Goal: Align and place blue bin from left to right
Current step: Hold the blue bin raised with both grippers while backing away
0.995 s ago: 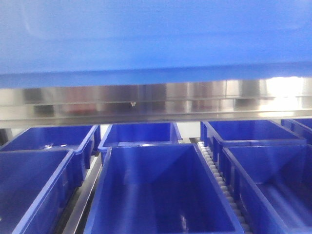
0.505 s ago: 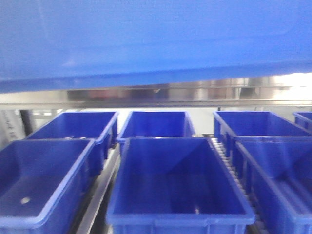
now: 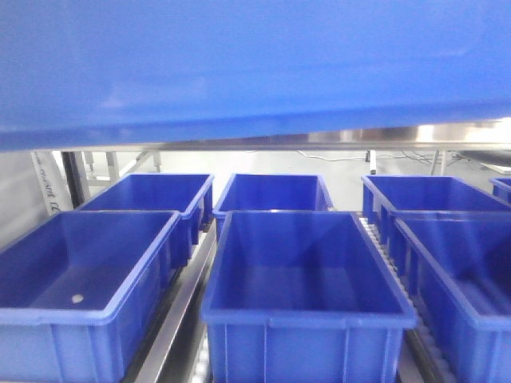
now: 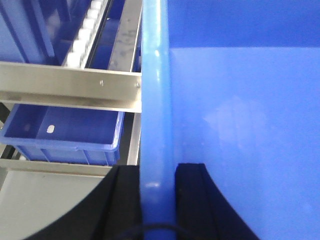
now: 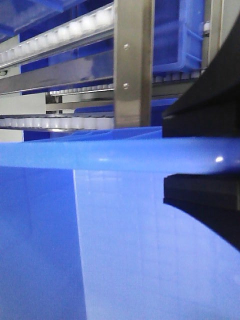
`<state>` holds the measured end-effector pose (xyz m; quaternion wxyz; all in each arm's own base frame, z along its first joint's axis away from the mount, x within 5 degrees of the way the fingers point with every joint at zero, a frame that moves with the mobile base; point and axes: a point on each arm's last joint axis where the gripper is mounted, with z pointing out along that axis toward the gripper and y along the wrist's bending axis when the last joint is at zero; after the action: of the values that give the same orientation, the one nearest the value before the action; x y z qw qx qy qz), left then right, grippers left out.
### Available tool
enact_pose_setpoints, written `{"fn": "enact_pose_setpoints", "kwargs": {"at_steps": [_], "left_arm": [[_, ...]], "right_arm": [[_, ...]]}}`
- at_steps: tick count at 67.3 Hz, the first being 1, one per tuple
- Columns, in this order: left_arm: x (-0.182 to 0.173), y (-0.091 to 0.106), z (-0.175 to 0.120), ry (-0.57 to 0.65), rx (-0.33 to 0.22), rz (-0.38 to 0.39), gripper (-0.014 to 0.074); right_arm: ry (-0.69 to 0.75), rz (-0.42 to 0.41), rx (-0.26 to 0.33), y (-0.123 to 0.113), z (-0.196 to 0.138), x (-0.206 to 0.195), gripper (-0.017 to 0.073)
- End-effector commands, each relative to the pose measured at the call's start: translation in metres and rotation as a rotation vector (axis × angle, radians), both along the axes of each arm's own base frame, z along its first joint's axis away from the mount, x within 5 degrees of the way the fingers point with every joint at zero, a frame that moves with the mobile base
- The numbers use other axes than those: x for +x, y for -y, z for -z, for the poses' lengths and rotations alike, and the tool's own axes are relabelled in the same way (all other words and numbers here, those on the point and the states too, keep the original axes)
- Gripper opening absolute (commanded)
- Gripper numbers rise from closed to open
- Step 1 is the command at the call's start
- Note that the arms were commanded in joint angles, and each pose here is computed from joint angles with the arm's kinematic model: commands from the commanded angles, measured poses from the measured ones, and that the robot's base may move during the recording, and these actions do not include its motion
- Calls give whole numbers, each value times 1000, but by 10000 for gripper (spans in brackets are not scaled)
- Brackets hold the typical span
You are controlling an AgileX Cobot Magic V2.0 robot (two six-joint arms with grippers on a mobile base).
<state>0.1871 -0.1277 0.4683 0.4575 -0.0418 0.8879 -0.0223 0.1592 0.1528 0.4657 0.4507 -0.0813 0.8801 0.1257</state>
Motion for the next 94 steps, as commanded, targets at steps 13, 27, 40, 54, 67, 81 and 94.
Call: {"fn": "enact_pose_setpoints", "kwargs": {"at_steps": [13,27,40,54,67,81,94], "left_arm": [[-1,1,-11,82,-39,42,-111],[-1,1,-11,82,-39,42,-111],[-1,1,-11,82,-39,42,-111],[-1,1,-11,82,-39,42,-111],[-1,1,-11,82,-39,42,-111],[-1,1,-11,82,-39,42,-111],[-1,1,-11,82,-39,42,-111]], "right_arm": [[109,-46,62,-1,-14,-1,-79],[109,-46,62,-1,-14,-1,-79],[109,-46,62,-1,-14,-1,-79],[109,-46,62,-1,-14,-1,-79],[109,-46,62,-1,-14,-1,-79],[109,-46,62,-1,-14,-1,-79],[109,-46,62,-1,-14,-1,-79]]}}
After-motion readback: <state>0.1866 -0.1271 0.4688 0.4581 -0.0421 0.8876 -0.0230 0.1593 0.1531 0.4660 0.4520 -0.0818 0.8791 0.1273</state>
